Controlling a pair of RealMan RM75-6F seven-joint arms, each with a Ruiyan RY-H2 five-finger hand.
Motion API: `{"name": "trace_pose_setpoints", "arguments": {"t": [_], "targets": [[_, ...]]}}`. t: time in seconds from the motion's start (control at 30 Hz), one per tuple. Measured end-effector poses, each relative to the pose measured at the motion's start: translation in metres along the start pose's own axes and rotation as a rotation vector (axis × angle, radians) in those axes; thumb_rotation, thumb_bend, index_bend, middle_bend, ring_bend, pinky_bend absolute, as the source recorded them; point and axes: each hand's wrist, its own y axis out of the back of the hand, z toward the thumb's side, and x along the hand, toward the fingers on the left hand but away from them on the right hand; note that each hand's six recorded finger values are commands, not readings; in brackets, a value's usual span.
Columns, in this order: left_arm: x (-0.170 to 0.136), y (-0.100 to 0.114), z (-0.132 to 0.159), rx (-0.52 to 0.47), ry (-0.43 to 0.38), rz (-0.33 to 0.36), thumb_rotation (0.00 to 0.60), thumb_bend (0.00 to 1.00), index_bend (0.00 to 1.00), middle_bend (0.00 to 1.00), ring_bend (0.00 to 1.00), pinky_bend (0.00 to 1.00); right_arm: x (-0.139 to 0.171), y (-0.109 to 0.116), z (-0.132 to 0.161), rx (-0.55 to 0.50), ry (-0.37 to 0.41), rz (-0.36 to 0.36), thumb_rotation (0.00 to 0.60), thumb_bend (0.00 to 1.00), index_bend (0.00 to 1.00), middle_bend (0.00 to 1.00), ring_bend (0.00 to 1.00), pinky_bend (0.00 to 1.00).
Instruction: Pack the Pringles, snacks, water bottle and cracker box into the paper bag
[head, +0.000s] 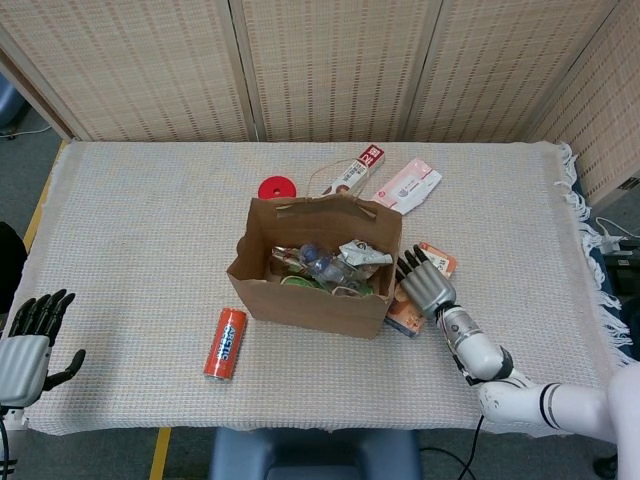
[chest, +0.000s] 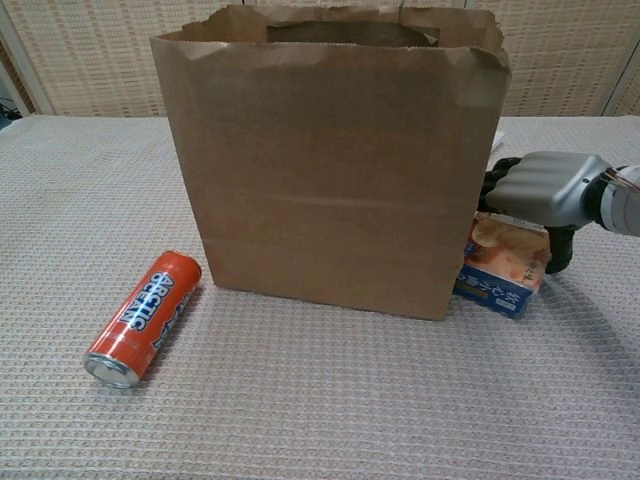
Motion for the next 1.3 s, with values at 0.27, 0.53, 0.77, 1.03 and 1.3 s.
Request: {"name": "trace_pose_setpoints", "arguments": {"t": [0.27,0.53,0.77,1.03,1.3], "targets": [[0.0,0.0,0.0,-0.003,-0.002,-0.001,0.6,0.34,0.0,0.0,0.0,0.0,-0.005,-0.005,0.01,-0.019,0.007,0.036,0.6,0.05,0.15,0.18,0.19,0.21],[0.0,0.0,0.0,-0.002,-0.001,0.0,0.6,0.34,0.0,0.0,0.0,0.0,0.008,0.008,0.009,-0.031,0.043,-0.062,0.6,0.22,0.55,0.55,0.61,0.61],[0.0,0.0,0.0,0.003,0.003,0.003,0.6,0.35,0.0,0.0,0.0,0.0,0.031,0.014,-0.014,-0.066,0.015,-0.114,0.6,0.23,0.57,0.56,0.61,0.62],[0.0,0.0,0.001,0.009,0.008,0.006,0.6,0.35,0.0,0.0,0.0,0.0,0.089,0.053,-0.084,-0.17,-0.123,-0.29,0.6,0.23,0.57,0.56,0.61,0.62],[-0.001,0.0,0.001,0.012,0.01,0.009,0.6,0.35,0.0,0.0,0.0,0.0,0.129,0.132,-0.13,-0.227,-0.242,-0.541,0.6,0.23,0.57,0.56,0.6,0.61]]}}
